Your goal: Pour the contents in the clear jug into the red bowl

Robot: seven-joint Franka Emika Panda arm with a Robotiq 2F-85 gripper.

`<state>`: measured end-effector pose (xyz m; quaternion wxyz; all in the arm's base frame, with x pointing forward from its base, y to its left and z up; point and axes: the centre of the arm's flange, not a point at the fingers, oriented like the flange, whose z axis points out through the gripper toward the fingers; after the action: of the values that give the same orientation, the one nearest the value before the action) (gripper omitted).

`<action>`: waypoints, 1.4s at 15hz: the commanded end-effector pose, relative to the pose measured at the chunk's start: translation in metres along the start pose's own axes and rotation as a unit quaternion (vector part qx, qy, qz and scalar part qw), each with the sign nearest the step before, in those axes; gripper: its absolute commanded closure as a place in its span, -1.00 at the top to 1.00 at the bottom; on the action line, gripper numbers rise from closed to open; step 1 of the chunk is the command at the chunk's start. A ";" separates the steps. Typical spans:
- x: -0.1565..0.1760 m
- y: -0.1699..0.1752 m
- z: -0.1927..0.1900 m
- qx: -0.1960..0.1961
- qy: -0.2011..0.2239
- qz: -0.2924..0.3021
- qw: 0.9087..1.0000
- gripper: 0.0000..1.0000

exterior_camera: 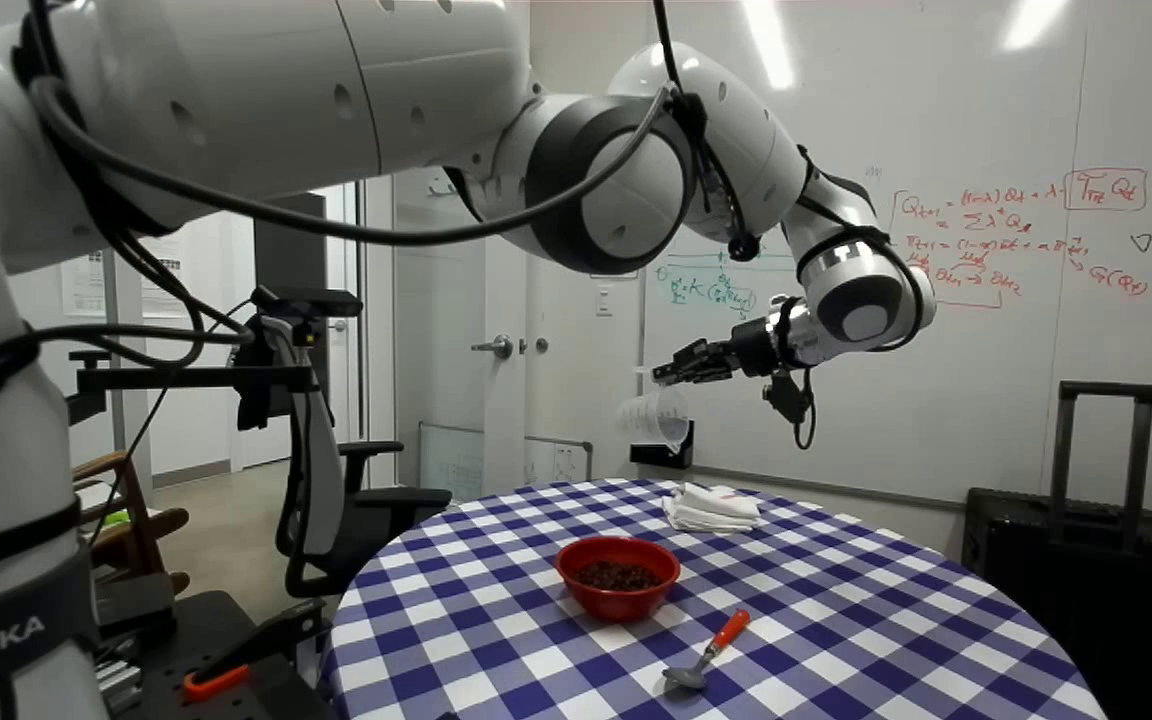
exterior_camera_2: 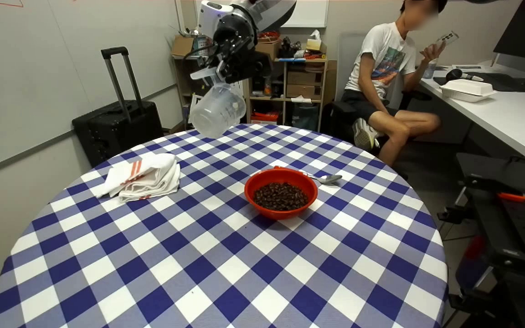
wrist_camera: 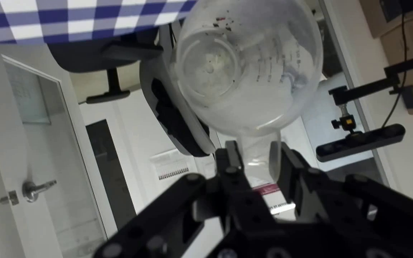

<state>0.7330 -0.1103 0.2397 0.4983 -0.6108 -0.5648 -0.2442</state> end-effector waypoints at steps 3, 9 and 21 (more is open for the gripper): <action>-0.011 0.017 0.007 -0.057 -0.135 0.028 0.989 -0.86; -0.030 0.032 -0.011 -0.125 -0.269 0.051 0.954 -0.86; -0.075 0.047 -0.028 -0.200 -0.509 0.130 0.827 -0.86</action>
<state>0.7689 -0.1648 0.1755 0.0795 -0.7902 -0.6076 0.0070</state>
